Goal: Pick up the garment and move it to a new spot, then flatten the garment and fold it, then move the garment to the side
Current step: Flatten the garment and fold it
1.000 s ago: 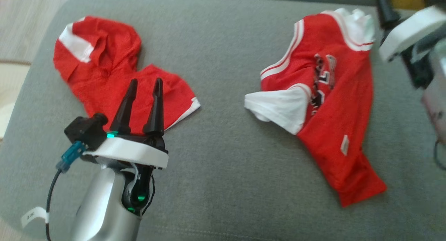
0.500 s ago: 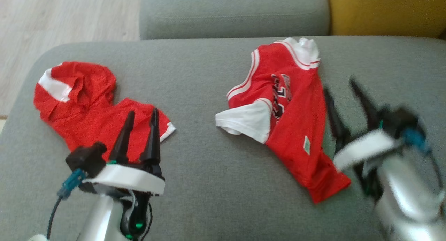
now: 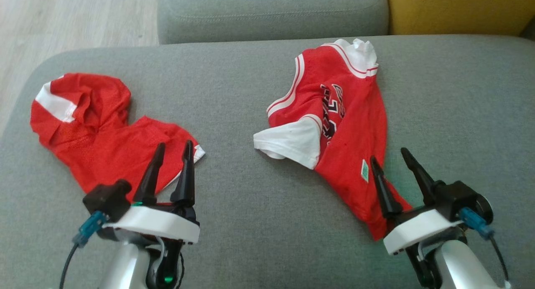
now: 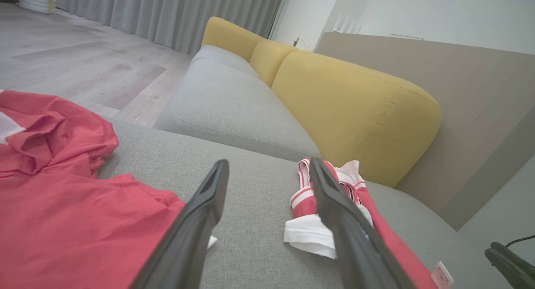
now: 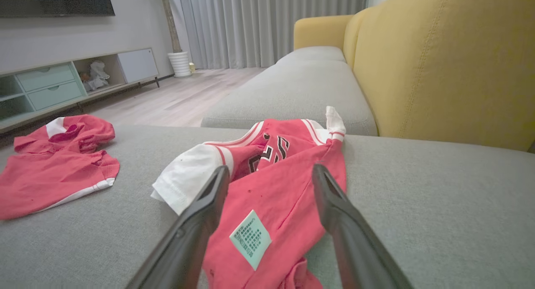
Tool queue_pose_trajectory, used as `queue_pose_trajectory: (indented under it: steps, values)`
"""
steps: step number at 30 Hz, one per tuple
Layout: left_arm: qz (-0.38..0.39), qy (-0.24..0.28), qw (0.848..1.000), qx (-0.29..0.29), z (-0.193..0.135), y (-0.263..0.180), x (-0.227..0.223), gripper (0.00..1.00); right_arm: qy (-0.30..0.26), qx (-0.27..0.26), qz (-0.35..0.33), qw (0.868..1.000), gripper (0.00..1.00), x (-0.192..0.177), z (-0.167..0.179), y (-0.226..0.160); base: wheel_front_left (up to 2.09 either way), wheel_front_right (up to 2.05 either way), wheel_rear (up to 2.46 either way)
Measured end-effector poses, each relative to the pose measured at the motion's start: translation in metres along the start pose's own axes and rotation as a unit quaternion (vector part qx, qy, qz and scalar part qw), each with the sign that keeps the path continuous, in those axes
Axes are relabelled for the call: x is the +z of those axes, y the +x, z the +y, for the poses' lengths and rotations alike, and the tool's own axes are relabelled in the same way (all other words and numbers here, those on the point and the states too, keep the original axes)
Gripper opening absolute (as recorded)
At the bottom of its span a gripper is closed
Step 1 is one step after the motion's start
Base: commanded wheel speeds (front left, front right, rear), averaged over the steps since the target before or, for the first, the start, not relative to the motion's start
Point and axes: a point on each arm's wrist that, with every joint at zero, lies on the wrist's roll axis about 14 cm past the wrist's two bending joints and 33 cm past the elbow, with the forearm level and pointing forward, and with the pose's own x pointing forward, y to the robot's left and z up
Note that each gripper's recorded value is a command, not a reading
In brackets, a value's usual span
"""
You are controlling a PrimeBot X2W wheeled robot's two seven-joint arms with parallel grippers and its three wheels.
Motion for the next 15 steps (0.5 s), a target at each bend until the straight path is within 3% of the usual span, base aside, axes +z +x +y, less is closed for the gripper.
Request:
queue_pose_trajectory:
  steps: [15]
  values:
    - [0.017,0.004,1.000,0.016,0.013,0.005,-0.011,1.00,0.005,0.026,0.111,0.993,1.00,-0.057,0.014,0.012,0.00,0.00,0.00]
